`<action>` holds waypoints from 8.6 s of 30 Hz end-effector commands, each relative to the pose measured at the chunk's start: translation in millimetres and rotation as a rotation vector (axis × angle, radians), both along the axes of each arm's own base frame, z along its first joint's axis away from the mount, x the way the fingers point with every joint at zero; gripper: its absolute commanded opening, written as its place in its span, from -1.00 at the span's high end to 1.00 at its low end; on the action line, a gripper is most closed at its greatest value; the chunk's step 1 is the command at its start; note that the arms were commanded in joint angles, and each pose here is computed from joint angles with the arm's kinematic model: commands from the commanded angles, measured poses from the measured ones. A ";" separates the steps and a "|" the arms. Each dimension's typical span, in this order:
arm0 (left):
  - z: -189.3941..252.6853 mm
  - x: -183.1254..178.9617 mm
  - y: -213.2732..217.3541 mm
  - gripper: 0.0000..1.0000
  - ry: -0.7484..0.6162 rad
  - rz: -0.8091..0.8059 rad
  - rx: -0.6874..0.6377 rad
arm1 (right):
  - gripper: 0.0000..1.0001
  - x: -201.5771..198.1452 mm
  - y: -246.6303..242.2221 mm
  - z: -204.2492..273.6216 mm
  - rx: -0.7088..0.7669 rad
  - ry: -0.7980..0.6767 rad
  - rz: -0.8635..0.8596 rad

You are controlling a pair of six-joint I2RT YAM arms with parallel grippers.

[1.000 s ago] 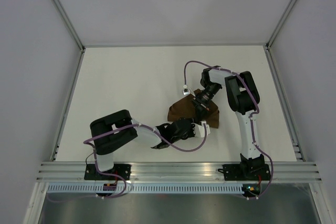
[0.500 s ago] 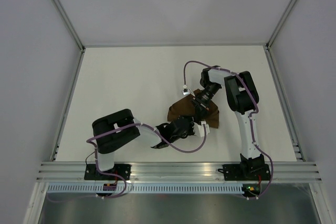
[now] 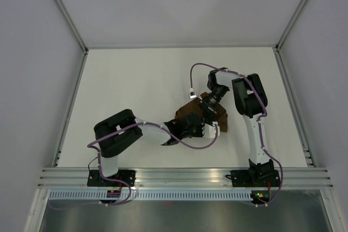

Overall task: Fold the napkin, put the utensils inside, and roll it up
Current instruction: Roll the napkin with the utensil

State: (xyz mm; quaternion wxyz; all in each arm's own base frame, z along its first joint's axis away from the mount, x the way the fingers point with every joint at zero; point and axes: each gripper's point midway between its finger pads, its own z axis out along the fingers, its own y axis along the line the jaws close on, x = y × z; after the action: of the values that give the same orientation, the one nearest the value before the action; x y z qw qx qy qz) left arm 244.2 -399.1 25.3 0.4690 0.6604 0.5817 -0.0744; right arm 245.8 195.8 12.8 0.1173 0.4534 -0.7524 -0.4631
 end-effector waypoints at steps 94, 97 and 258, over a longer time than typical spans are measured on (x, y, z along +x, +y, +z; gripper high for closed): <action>35.2 48.0 6.2 0.09 1.134 0.137 -0.180 | 0.66 -24.2 0.6 -1.3 -0.024 -1.114 0.134; 54.2 67.3 10.1 0.08 1.051 0.181 -0.224 | 0.69 -25.7 1.6 -1.3 -0.019 -1.058 0.143; 71.9 85.6 10.1 0.11 1.051 0.332 -0.319 | 0.35 -2.8 -8.8 4.6 -0.024 -1.120 0.104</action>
State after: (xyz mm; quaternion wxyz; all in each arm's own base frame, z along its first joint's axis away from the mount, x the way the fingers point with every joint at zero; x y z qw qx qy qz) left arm 291.5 -386.1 45.2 0.1093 0.3800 0.8211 -0.4115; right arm 262.1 187.9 25.7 -0.3247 0.6542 -0.6774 -0.0876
